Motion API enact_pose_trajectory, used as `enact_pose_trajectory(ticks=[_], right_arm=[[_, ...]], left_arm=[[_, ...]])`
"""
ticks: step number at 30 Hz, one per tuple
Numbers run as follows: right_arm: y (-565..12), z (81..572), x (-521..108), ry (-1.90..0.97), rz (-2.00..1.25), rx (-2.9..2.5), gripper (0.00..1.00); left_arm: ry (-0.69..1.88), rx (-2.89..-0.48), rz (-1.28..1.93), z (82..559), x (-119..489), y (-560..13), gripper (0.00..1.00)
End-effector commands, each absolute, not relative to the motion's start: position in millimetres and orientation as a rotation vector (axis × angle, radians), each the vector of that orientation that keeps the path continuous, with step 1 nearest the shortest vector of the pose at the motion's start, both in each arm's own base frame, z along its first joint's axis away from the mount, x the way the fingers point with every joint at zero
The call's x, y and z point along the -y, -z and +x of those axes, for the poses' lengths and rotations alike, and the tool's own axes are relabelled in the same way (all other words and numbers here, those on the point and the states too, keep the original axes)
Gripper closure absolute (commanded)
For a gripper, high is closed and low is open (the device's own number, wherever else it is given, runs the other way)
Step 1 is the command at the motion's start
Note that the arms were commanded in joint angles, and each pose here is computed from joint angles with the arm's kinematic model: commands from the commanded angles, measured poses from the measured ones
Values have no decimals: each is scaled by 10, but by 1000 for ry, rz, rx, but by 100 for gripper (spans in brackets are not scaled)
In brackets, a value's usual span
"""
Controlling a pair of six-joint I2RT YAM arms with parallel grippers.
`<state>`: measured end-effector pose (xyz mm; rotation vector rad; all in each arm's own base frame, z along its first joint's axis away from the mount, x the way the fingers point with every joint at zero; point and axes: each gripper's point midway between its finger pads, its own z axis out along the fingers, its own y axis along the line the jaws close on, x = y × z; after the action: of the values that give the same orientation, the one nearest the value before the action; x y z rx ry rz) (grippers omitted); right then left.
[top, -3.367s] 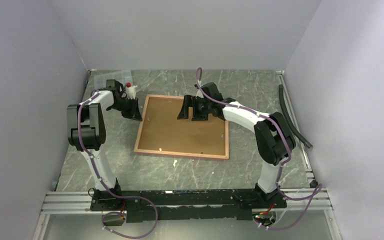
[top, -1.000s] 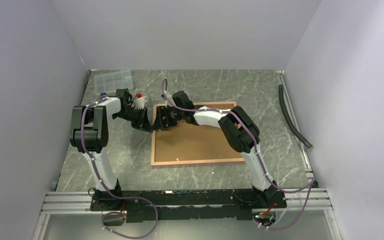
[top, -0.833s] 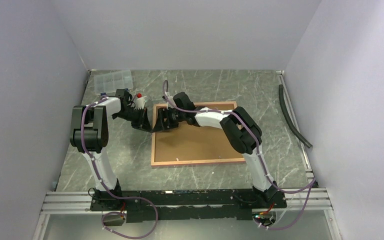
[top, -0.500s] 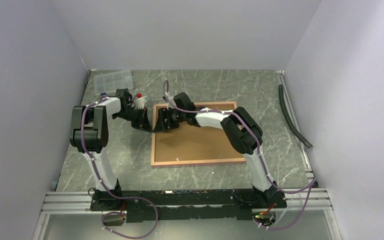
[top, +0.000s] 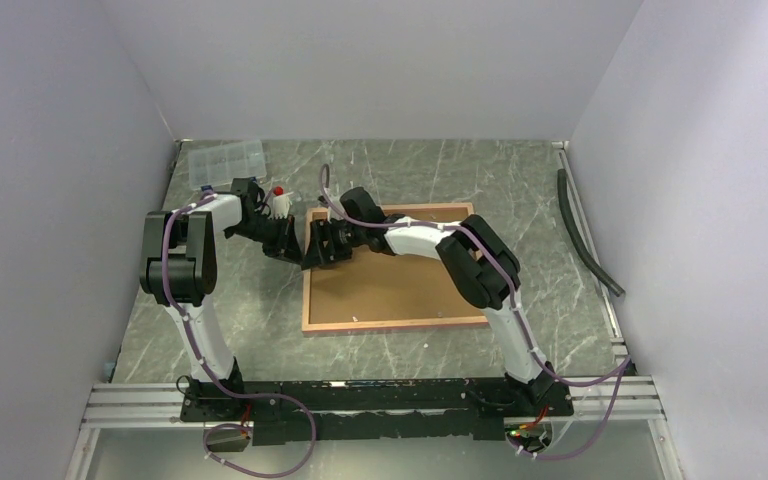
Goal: Put the photo into the frame
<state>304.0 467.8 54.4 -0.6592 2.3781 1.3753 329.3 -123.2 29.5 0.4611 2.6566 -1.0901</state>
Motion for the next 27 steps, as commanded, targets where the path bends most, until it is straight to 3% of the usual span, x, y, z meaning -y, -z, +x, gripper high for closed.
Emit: enact_pose_trajectory(ticks=[1,9,18,27], right_arm=[[-500,3016,-4755,-1375,-684,-2386,33],[-482,3090,-4777,-1368,-663,-2380,33],[-859,3027,-4554,-1405,-688,-2309,33],[-647,3224,-4401,-1355,-599,-2341,37]], left_arm=[[990,-2755,456,3223,1151,-61,95],[982,-2758,456,3212,1142,-63,95],[978,-2750,459,3212,1141,-136,96],[986,-2747,449,3241,1154,-132,96]])
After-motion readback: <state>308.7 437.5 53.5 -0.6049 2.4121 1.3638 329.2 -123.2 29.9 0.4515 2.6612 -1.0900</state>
